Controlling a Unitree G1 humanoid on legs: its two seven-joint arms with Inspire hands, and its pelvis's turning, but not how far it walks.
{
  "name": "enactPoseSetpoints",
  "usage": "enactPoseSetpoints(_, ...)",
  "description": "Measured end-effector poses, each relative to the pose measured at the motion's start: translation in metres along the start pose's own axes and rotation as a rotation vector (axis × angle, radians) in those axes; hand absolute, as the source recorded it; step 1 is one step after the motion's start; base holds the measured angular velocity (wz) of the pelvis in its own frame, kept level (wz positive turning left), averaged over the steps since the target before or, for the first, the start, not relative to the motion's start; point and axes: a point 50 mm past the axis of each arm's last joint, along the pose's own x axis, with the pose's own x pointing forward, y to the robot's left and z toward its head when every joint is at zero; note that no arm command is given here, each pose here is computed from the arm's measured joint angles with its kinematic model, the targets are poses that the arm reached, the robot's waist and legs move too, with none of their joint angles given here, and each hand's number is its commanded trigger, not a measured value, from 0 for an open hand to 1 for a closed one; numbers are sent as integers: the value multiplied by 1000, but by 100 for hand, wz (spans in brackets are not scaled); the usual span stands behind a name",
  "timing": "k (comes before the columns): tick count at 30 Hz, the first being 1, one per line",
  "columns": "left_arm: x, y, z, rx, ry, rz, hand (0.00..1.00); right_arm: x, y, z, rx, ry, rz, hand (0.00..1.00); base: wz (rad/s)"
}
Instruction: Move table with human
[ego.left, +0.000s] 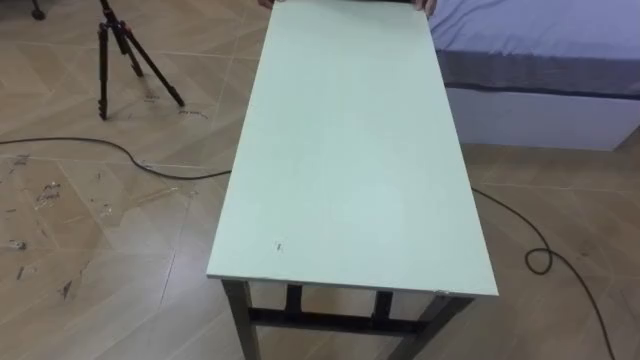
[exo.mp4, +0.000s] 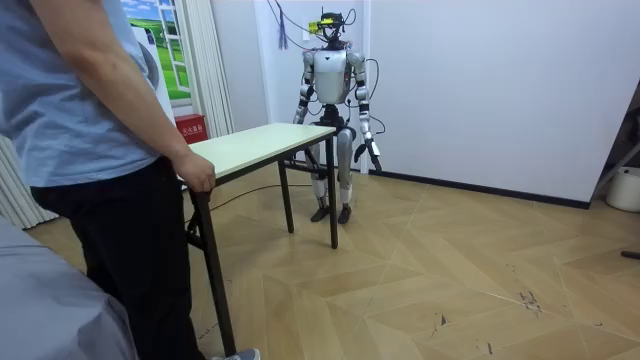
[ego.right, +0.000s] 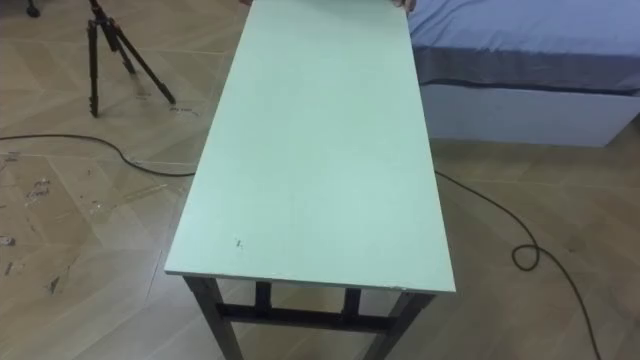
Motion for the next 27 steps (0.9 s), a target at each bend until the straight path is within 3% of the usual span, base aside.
enactPoseSetpoints(13, -1, -3, -7, -89, 48, -62, 0, 0, 2, 0, -5, -4, 25, 0, 0)
enactPoseSetpoints(27, -3, -14, -13, -240, 128, -279, 0, -1, 3, 0, 71, -5, 101, 0, 0)
